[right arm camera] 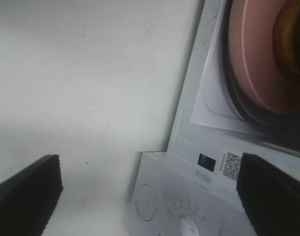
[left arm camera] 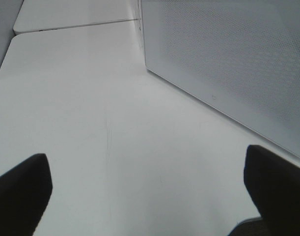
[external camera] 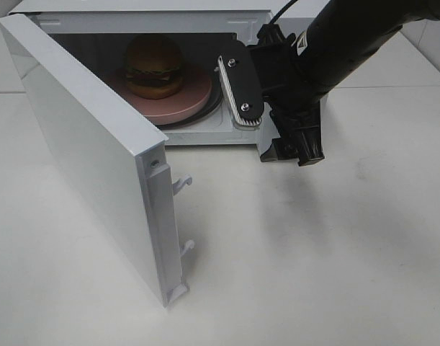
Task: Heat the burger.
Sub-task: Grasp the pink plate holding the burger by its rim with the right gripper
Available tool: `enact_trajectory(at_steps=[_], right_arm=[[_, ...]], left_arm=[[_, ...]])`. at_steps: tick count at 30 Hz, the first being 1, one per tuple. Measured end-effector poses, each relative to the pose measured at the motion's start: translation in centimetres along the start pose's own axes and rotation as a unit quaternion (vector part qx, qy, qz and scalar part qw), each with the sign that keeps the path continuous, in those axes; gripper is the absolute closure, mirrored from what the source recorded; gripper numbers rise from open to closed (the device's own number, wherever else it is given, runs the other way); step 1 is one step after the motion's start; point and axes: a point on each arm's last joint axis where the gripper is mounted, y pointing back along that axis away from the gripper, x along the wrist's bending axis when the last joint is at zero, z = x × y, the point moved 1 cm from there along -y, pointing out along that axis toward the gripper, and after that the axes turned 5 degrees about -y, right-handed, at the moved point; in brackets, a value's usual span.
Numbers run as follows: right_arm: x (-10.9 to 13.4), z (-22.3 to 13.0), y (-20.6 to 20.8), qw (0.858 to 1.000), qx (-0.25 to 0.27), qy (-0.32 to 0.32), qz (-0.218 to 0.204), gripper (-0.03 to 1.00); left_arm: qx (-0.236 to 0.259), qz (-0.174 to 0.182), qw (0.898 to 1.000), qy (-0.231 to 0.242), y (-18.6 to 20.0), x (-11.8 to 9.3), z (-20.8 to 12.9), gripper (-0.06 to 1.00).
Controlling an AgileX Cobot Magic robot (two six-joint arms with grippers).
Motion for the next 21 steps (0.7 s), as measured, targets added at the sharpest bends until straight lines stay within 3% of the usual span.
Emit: enact_trajectory(at_steps=[12,21], right_arm=[[-1.7,2.1,-0.3,0.997,-0.022,0.039,-0.066,0.05],[-2.5,3.2,-2.6,0.997,-0.025,0.043,-0.063,0.07]], left_arm=[[0.0,0.0,1.0,0.0,0.0,0.0,0.0,-0.04],[0.0,0.0,1.0,0.0,0.0,0.0,0.0,-0.04]])
